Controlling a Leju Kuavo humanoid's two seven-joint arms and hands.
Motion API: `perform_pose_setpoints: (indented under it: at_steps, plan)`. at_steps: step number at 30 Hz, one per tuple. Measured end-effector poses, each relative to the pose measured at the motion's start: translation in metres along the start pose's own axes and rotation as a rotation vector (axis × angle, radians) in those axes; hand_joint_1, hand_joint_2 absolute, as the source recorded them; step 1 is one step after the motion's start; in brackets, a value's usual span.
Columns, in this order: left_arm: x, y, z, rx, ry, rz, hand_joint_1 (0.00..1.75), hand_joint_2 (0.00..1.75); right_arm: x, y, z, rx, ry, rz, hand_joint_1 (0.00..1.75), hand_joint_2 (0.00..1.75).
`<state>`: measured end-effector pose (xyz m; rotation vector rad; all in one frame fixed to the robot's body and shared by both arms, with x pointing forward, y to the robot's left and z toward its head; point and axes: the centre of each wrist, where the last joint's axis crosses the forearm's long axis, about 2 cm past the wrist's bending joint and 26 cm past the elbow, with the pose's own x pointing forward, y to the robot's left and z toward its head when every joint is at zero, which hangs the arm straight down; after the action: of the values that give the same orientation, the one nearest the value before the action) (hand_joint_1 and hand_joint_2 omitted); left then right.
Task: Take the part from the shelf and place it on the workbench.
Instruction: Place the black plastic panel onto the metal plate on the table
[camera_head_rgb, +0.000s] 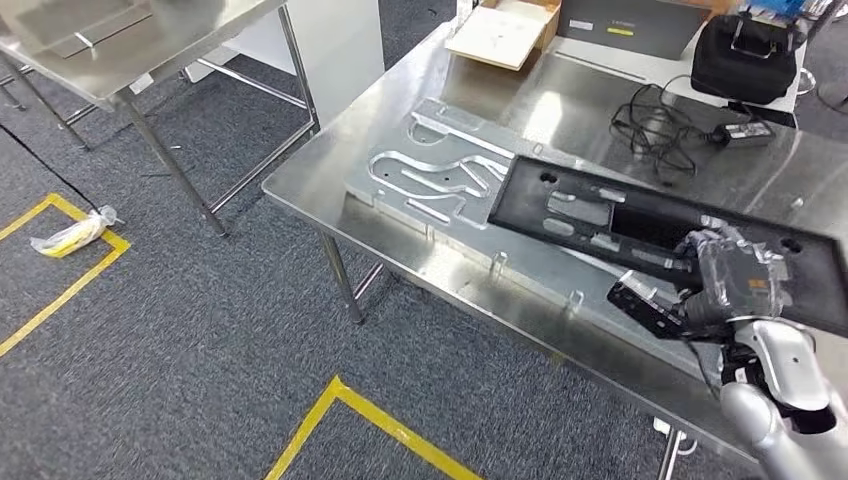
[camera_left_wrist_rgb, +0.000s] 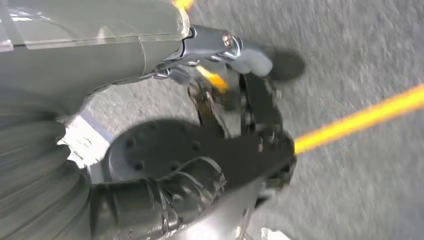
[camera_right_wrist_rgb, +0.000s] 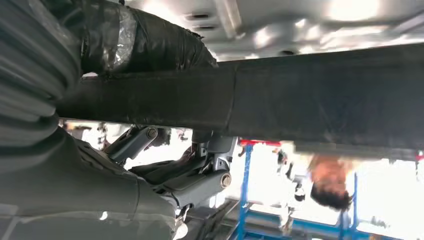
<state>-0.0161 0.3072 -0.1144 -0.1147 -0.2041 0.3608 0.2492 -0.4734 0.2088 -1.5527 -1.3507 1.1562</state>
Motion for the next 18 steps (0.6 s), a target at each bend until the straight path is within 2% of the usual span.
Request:
perform_pose_setpoints:
  at_steps: [7,11,12,16,18]
  plan:
    - [0.001,0.002,0.000,0.008,-0.005,0.014,0.00,1.75,0.017,0.022,-0.004,0.056,-0.011,-0.028,1.75,1.75]
    - [0.000,0.003,0.001,0.009,0.002,0.019,0.00,1.75,0.025,0.033,-0.001,0.092,-0.007,-0.047,0.00,0.00]
    - [-0.001,0.003,0.001,0.012,0.006,0.021,0.00,1.75,0.027,0.037,-0.001,0.103,-0.003,-0.054,0.00,0.00]
    - [0.005,0.001,-0.001,0.009,0.001,0.042,0.00,0.00,0.035,0.049,0.003,0.143,0.003,-0.077,0.00,0.00]
    - [0.006,-0.001,-0.001,0.005,-0.003,0.053,0.00,0.00,0.036,0.051,0.005,0.150,0.007,-0.080,0.00,0.00]
